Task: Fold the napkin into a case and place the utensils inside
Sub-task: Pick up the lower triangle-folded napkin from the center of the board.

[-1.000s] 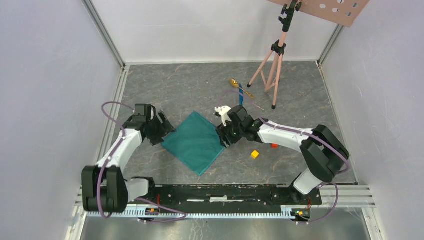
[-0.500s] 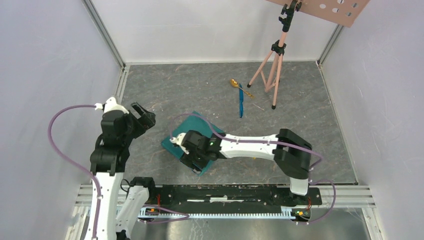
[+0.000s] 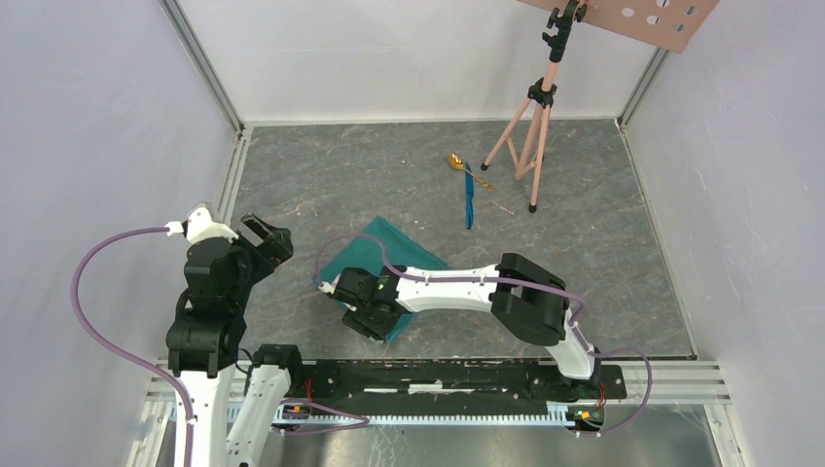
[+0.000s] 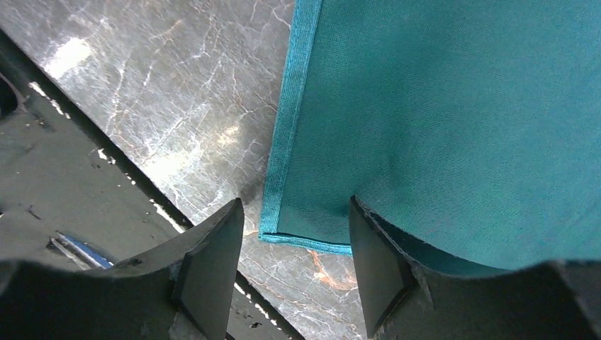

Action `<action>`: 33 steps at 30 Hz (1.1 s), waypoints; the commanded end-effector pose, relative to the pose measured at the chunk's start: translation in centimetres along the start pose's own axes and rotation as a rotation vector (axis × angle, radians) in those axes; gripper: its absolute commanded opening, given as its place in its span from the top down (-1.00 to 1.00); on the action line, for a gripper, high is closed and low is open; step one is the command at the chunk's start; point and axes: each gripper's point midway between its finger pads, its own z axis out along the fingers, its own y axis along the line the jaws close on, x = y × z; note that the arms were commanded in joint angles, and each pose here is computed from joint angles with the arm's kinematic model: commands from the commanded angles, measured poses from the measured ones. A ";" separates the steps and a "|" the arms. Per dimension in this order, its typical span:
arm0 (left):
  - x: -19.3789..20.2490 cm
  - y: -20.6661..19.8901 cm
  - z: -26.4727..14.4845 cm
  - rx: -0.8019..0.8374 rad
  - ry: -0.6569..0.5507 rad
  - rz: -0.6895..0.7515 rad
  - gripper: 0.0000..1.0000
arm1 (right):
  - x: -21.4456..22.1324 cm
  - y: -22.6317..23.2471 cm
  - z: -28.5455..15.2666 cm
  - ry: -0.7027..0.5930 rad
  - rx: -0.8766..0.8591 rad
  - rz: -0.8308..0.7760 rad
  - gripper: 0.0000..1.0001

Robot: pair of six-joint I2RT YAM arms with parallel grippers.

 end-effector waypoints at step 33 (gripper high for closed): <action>17.2 0.0 7.2 -0.042 0.509 -0.669 -0.98 | -2.5 -3.3 -5.2 -0.451 -0.499 0.313 1.00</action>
